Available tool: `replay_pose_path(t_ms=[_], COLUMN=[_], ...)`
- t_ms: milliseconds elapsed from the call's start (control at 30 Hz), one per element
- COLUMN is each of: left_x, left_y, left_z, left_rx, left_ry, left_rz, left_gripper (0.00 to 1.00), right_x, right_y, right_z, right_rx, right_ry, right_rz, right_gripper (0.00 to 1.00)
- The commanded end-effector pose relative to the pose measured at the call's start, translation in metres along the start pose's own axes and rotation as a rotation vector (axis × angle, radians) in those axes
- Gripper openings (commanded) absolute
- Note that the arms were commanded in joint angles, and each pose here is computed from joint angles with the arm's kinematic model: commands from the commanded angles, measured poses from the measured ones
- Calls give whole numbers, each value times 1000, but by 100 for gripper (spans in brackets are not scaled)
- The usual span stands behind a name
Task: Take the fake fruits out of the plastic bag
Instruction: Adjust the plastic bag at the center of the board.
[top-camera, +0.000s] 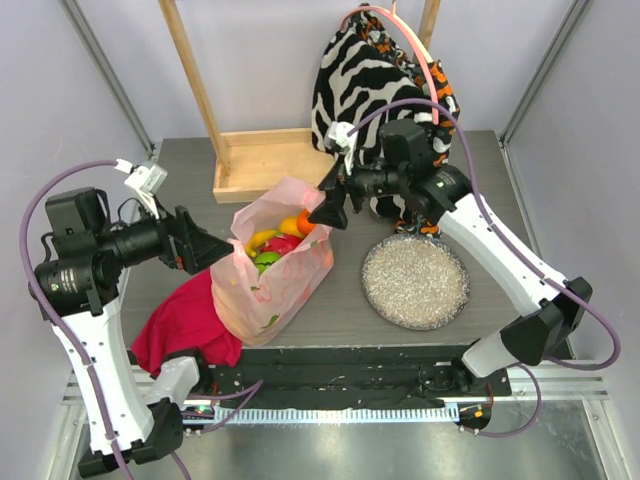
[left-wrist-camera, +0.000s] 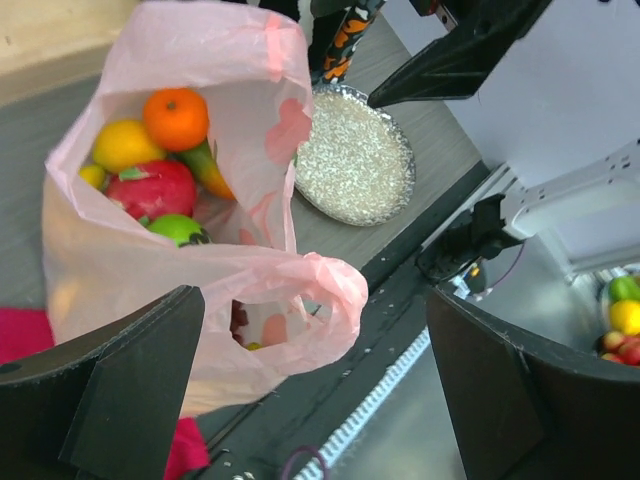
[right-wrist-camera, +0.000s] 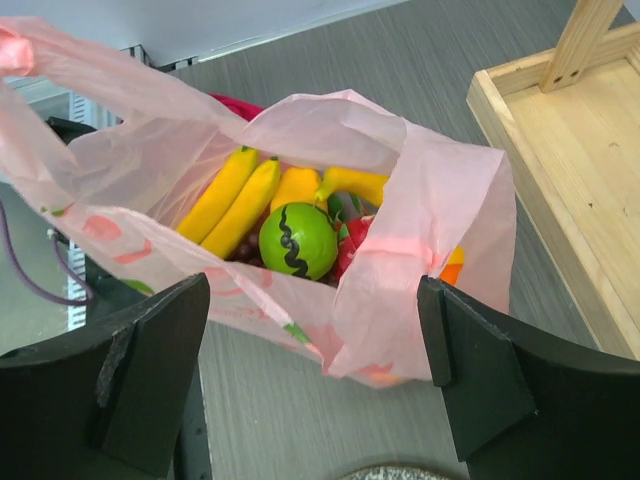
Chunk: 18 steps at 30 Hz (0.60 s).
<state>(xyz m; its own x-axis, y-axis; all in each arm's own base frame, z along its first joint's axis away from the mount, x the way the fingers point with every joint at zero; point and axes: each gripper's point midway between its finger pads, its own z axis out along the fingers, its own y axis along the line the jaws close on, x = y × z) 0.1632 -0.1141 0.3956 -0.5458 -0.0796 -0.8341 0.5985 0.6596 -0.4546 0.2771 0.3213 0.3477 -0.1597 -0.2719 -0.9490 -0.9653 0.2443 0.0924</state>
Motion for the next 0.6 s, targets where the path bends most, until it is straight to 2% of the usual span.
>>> replay_pose_path(t_ms=[0, 100, 267, 433, 500, 567], left_x=[56, 54, 41, 42, 45, 48], left_y=[-10, 0, -7, -23, -27, -29], left_z=[-4, 6, 10, 11, 13, 14], left_rx=[-48, -34, 55, 164, 201, 211], left_ry=[175, 168, 165, 180, 193, 208], left_rz=[-440, -522, -569, -596, -603, -594], left_gripper=[99, 98, 95, 87, 79, 77], right_x=[-6, -1, -2, -12, -9, -4], right_y=[-16, -23, -34, -45, -54, -61], right_z=[22, 32, 37, 27, 24, 21], right_rx=[70, 109, 167, 245, 290, 338], right_ry=[-27, -21, -18, -26, -2, 22], right_rz=[-13, 1, 22, -22, -42, -50], right_gripper=[93, 93, 91, 90, 90, 90])
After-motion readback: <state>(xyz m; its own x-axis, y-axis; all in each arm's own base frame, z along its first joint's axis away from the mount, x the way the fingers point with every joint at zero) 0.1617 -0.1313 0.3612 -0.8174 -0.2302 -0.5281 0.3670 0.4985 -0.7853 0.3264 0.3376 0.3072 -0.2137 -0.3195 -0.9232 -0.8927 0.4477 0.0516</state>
